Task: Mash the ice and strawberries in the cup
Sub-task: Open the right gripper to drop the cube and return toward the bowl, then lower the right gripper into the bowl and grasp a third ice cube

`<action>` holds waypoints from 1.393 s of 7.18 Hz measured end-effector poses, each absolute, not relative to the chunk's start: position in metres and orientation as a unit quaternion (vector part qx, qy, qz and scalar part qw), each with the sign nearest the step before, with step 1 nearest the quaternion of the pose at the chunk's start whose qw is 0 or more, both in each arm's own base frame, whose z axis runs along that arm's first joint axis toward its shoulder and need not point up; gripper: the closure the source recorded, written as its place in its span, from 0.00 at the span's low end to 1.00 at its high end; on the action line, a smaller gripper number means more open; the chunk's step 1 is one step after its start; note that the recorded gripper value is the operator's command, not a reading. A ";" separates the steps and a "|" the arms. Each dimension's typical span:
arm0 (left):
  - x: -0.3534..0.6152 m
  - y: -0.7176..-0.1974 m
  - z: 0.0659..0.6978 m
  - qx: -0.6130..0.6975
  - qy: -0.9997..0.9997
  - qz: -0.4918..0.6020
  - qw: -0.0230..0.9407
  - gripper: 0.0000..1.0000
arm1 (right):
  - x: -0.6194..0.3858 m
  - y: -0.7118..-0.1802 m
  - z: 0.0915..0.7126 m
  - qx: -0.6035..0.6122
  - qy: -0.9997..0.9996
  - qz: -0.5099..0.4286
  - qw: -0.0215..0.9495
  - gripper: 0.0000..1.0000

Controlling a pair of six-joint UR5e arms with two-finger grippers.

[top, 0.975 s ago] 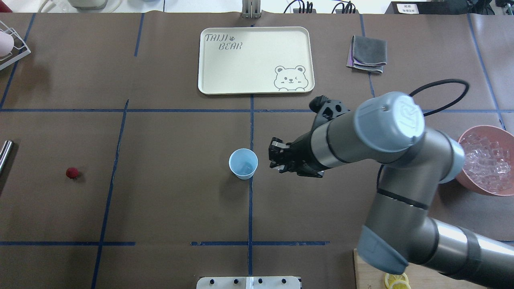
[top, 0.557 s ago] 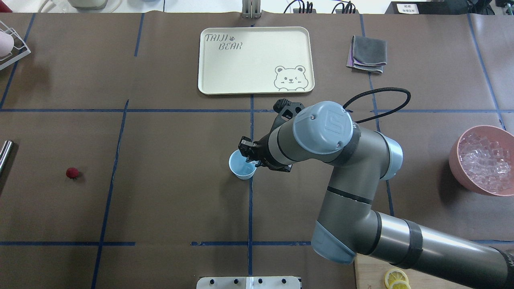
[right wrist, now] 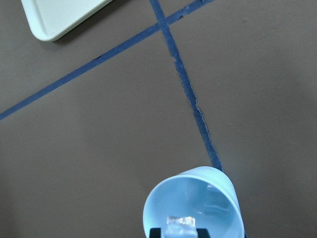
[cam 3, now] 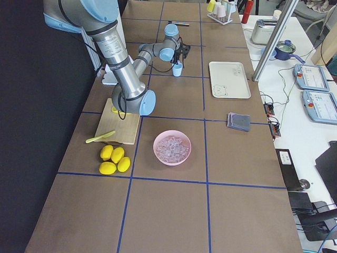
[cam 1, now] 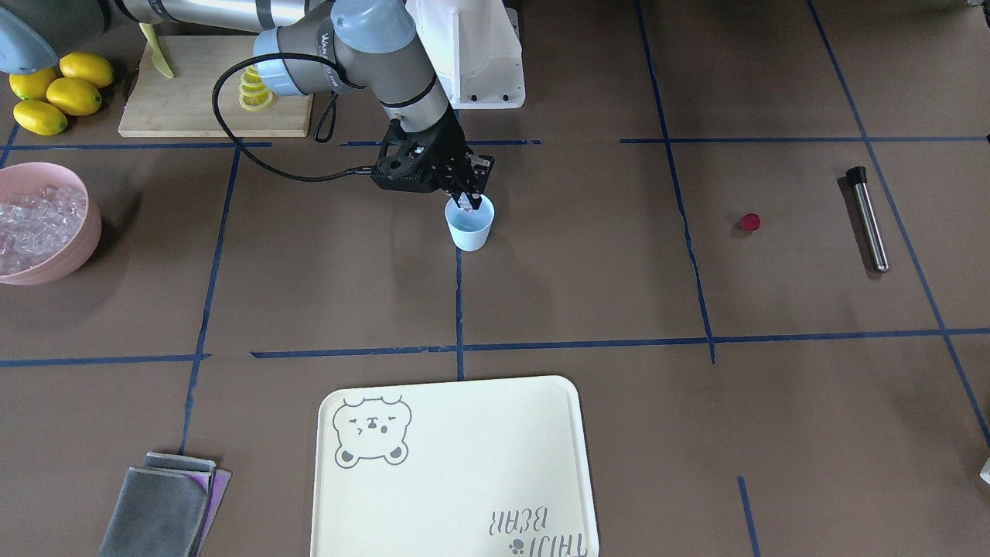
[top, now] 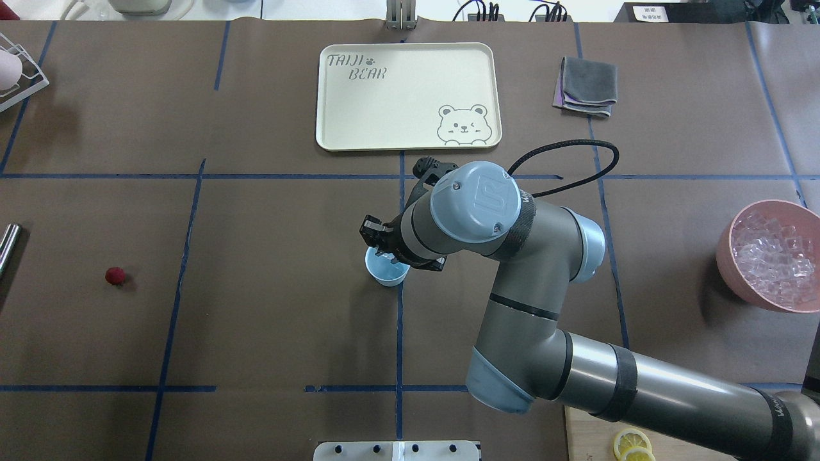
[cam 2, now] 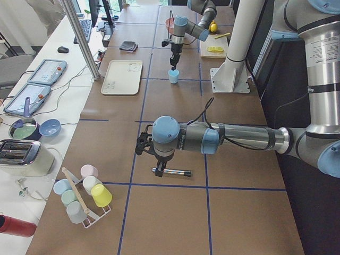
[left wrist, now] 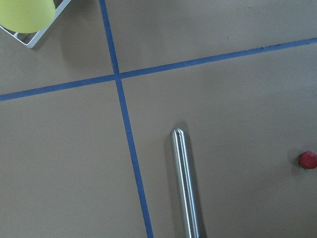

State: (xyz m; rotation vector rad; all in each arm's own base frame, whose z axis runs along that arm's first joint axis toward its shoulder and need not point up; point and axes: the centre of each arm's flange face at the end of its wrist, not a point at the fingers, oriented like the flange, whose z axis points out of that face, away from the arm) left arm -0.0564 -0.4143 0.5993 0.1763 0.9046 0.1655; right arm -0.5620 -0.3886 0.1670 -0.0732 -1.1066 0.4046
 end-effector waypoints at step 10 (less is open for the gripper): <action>-0.055 -0.414 0.603 0.081 0.437 0.079 0.892 0.00 | -0.246 -0.433 0.375 0.004 -0.451 0.138 0.882 0.00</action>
